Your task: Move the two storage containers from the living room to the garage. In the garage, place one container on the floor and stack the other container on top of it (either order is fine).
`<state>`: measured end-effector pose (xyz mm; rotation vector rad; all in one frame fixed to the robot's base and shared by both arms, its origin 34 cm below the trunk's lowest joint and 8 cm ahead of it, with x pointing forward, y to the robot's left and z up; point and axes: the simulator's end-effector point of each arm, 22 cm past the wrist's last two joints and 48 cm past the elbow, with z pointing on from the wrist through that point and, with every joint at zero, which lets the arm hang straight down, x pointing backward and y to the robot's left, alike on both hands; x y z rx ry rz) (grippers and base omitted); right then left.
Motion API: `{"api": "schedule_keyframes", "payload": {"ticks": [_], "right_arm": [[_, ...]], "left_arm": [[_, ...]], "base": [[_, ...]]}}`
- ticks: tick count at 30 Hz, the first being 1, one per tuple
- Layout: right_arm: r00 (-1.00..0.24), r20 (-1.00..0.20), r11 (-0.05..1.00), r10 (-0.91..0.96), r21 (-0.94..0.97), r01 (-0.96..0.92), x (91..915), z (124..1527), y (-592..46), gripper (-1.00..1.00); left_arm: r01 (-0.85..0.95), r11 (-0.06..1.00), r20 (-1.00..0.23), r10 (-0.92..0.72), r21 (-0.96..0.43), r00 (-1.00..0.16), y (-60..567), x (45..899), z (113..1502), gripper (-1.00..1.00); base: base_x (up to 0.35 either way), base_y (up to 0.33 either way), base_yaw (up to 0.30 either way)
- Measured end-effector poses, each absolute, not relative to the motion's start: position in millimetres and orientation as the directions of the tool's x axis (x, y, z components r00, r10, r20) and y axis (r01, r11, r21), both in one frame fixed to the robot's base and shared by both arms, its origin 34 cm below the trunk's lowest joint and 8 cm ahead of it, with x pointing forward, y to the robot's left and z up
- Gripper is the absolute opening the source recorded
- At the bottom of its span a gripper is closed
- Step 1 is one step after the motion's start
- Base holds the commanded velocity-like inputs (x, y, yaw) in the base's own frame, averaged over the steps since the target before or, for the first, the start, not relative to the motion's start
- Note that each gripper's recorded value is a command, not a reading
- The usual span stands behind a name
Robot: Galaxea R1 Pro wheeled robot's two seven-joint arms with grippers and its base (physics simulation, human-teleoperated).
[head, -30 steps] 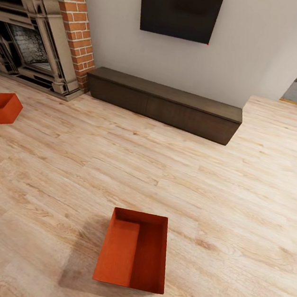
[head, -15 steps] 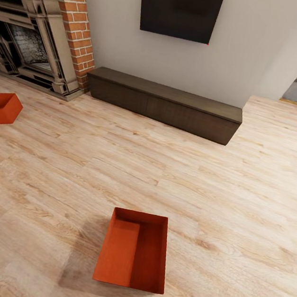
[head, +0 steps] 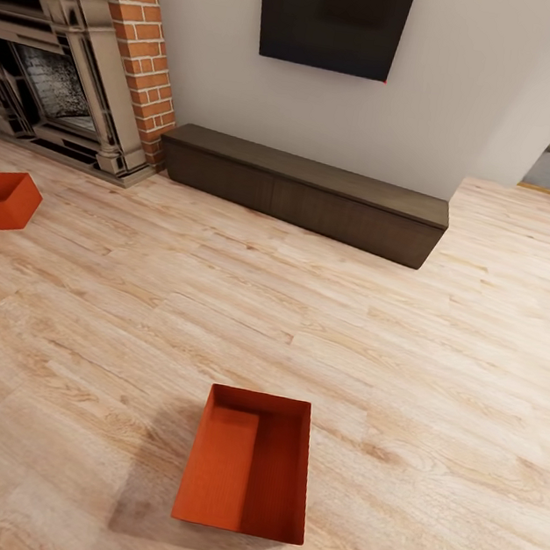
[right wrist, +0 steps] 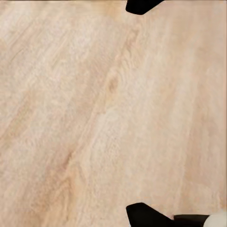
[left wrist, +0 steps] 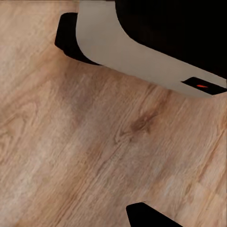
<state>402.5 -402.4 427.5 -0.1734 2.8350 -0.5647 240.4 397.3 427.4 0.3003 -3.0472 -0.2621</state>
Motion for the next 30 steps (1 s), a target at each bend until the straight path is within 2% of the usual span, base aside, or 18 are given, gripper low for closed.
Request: {"api": "schedule_keyframes", "payload": {"ticks": [6,9,14,18,24,30], "right_arm": [[-0.906,-0.392,0.922,-0.156,-0.386,0.009,537.9,454.8,-391.9,1.0],[-0.882,-0.449,0.935,-0.145,-0.355,0.027,582.1,465.4,-366.6,1.0],[-0.863,-0.49,0.963,-0.124,-0.268,0.014,606.5,467.2,-294.9,1.0],[-0.853,-0.51,0.975,-0.111,-0.221,0.006,613.0,468.7,-260.5,1.0],[-0.836,-0.54,0.982,-0.099,-0.188,0.005,617.5,471.6,-239.3,1.0],[-0.842,-0.529,0.983,-0.102,-0.184,-0.003,609.1,468.1,-233.0,1.0]], "left_arm": [[-0.235,0.939,-0.081,-0.221,0.25,-0.972,420.8,364.6,431.0,1.0],[-0.259,0.931,-0.132,-0.232,0.259,-0.964,397.0,417.9,432.8,1.0],[-0.27,0.944,-0.196,-0.233,0.189,-0.952,332.6,489.0,437.7,1.0],[-0.266,0.958,-0.236,-0.235,0.109,-0.943,273.2,529.2,444.5,1.0],[-0.254,0.967,-0.302,-0.234,0.029,-0.924,212.4,556.8,454.2,1.0],[-0.207,0.978,-0.367,-0.188,0.013,-0.911,183.0,576.2,464.9,1.0]], "base": [[0.0,0.0,0.0],[0.0,0.0,0.0],[0.0,0.0,0.0],[0.0,0.0,0.0],[0.0,0.0,0.0],[0.0,0.0,0.0]]}}
